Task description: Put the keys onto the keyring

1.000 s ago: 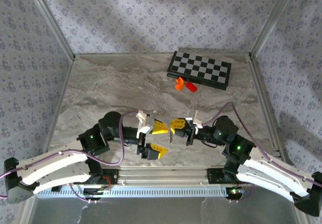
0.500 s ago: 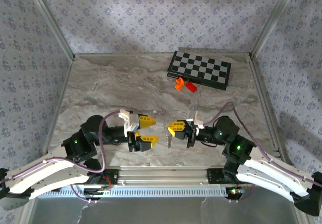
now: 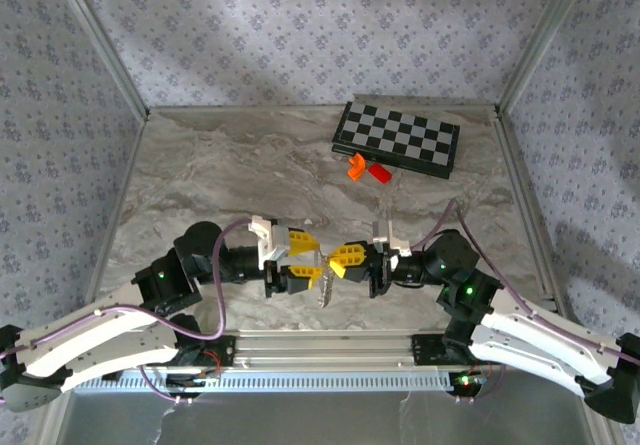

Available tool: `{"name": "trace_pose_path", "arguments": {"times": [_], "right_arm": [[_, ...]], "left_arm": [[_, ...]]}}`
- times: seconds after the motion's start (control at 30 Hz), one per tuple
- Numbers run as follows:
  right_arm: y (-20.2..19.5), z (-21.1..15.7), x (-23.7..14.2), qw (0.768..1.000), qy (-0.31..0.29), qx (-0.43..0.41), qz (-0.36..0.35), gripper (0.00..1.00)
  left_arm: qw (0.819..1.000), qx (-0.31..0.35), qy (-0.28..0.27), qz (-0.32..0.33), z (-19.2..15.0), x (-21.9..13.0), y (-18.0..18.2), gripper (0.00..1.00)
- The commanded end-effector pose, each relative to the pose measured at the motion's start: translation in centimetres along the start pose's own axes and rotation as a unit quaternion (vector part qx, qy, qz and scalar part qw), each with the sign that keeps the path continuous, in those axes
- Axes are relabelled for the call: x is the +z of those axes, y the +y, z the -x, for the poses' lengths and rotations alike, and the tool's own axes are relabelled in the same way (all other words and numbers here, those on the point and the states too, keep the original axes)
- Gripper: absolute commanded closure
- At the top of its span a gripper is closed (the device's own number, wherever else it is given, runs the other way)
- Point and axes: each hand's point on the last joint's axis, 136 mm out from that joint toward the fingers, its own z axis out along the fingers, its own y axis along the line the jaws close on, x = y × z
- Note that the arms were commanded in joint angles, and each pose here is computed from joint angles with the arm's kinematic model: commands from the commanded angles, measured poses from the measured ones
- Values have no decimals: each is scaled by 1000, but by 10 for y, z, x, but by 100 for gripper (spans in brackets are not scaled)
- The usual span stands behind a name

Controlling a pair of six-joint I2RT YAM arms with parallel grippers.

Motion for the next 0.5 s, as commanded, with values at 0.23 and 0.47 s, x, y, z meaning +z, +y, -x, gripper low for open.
{"name": "trace_pose_path", "arguments": {"times": [0.23, 0.47], "right_arm": [[10, 23, 2, 999, -37, -19, 20, 100], [8, 21, 2, 999, -36, -20, 15, 100]], "left_arm": [[999, 25, -30, -16, 26, -3, -9, 69], [999, 25, -28, -18, 25, -1, -9, 85]]}}
